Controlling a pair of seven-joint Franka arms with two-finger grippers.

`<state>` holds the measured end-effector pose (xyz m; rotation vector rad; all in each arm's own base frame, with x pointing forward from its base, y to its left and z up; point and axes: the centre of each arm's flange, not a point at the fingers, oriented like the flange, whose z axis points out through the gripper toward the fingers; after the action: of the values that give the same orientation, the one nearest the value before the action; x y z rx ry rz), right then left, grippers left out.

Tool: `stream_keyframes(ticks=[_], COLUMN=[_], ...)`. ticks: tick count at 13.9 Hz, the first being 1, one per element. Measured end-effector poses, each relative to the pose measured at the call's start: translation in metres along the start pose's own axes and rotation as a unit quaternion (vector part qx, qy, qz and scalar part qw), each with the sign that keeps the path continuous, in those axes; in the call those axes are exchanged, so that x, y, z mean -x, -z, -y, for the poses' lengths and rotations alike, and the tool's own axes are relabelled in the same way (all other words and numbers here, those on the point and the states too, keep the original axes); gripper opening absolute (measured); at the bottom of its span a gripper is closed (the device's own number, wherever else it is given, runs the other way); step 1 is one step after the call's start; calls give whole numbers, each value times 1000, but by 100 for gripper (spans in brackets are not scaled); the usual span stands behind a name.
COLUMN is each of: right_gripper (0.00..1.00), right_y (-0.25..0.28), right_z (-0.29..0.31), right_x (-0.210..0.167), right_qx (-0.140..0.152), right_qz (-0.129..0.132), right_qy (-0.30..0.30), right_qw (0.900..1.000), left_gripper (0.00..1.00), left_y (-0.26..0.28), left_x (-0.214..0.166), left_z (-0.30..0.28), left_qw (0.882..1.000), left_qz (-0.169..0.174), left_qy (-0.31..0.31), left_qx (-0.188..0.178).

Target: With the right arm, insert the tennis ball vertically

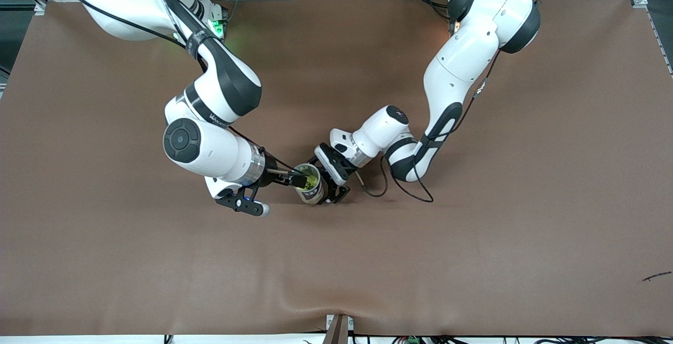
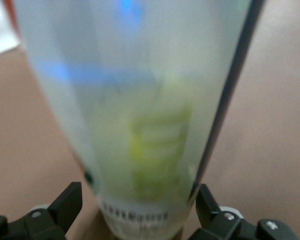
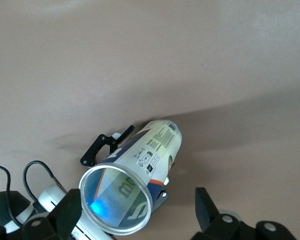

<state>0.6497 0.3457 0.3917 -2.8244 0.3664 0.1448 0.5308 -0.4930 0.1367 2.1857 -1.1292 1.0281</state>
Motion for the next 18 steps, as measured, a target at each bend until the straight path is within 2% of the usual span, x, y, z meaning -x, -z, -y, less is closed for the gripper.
stream_keyframes(ticks=[5, 8, 10, 12, 15, 18], right_gripper=[100, 100, 100, 100, 100, 100], right_y=[10, 28, 37, 51, 72, 78], right_z=[-61, -131, -182, -214, -213, -211], right_x=[-36, -75, -97, -102, -87, -78], right_qx=[33, 34, 32, 38, 50, 58], right_qz=[22, 25, 28, 43, 58, 68], right_qy=[68, 121, 153, 171, 180, 182], right_qw=[997, 992, 987, 984, 981, 979], left_gripper=[100, 100, 100, 100, 100, 100], left_y=[8, 24, 37, 51, 80, 102], left_x=[38, 44, 44, 44, 37, 5], left_z=[0, 31, 56, 87, 142, 172], left_qw=[1000, 1000, 1000, 999, 996, 987], left_qz=[15, 18, 17, 13, 1, 30], left_qy=[-13, -7, 3, 17, 65, 115], left_qx=[23, 11, -4, -24, -62, -106])
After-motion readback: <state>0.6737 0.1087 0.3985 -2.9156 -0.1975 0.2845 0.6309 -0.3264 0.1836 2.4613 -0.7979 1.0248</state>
